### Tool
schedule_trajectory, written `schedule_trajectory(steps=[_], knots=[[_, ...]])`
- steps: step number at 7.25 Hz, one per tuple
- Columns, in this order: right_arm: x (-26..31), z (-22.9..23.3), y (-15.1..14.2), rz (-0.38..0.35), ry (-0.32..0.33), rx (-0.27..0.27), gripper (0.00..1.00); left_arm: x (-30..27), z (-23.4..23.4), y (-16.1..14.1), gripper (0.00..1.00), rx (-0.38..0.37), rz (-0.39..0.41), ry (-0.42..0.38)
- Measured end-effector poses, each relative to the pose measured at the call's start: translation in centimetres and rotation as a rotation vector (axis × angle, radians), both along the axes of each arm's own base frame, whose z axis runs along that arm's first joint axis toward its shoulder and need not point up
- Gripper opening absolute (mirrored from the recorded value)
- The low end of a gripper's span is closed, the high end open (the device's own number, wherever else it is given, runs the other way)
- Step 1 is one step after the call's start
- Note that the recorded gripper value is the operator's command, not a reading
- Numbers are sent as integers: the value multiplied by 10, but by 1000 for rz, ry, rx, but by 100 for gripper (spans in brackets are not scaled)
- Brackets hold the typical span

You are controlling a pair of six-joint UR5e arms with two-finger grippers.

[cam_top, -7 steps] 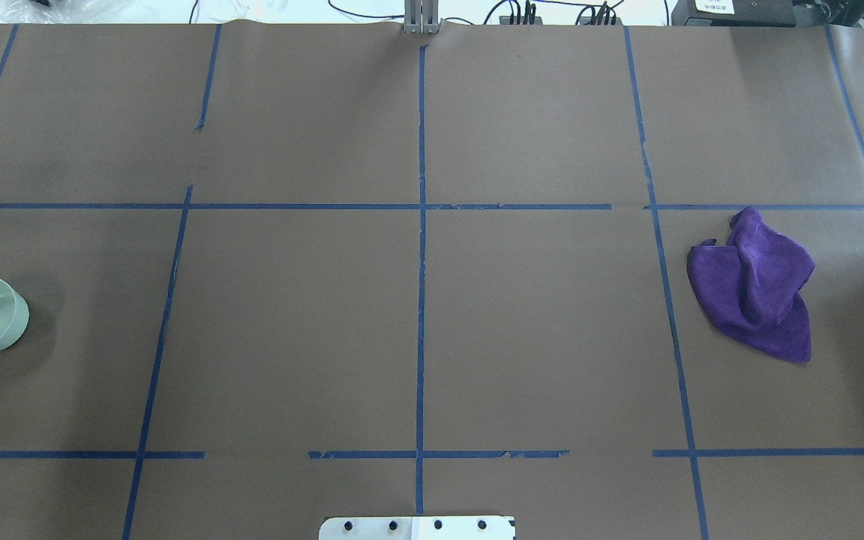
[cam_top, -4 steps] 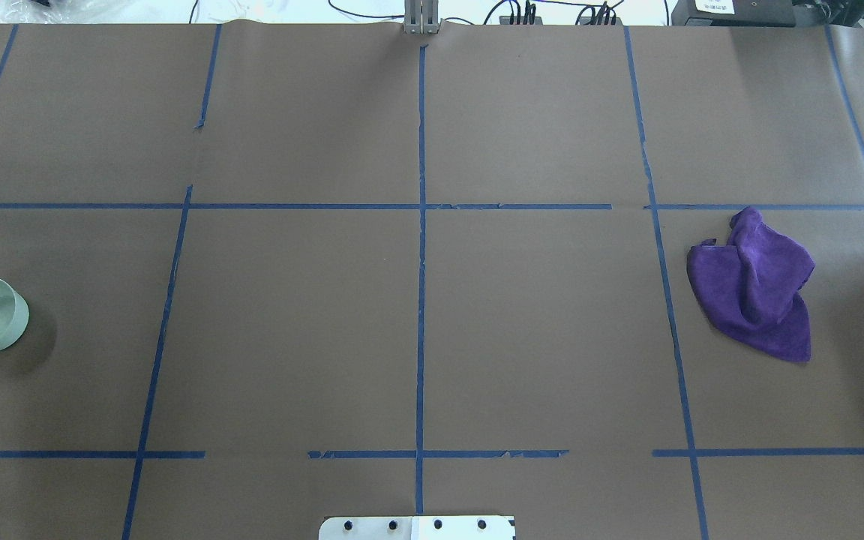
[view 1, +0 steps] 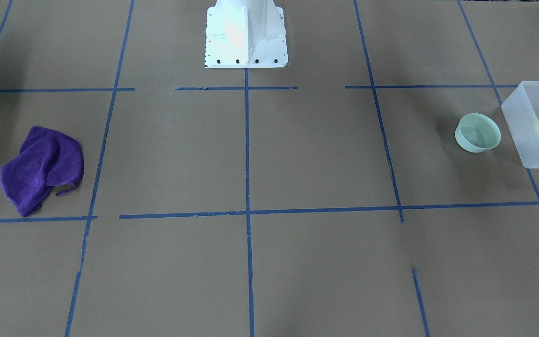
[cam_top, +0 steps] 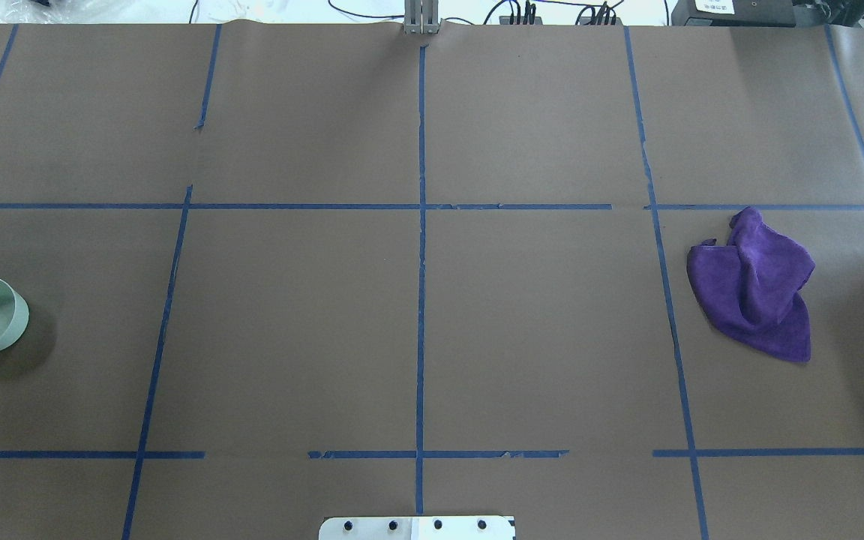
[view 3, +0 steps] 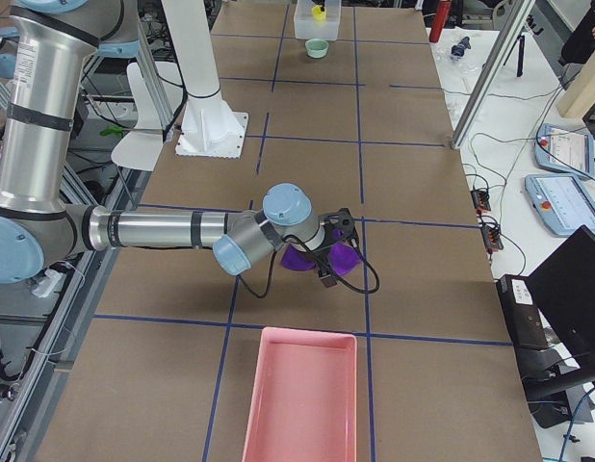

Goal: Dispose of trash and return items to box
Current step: 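Lower the yellow cup into the clear bin and open the left gripper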

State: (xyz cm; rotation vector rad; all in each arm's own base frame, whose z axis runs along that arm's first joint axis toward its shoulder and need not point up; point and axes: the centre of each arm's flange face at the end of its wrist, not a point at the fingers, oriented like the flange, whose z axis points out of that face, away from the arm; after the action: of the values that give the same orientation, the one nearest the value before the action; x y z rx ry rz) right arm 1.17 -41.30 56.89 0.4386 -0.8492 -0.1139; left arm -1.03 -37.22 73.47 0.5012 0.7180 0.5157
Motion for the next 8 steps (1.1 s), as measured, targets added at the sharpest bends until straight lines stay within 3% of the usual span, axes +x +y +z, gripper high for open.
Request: schedule_trajectory(steps=[1, 2, 6, 8], knots=[[0, 0, 0, 0, 0, 0, 100, 4, 9, 12, 13, -1, 30, -6], [-1, 0, 0, -2, 0, 0, 100, 5, 17, 24, 37, 5, 57, -14], [-3, 0, 0, -6, 1, -3, 100, 4, 24, 36, 58, 14, 79, -21], [-4, -3, 0, -8, -4, 1, 100, 6, 9, 27, 100, 41, 76, -7]])
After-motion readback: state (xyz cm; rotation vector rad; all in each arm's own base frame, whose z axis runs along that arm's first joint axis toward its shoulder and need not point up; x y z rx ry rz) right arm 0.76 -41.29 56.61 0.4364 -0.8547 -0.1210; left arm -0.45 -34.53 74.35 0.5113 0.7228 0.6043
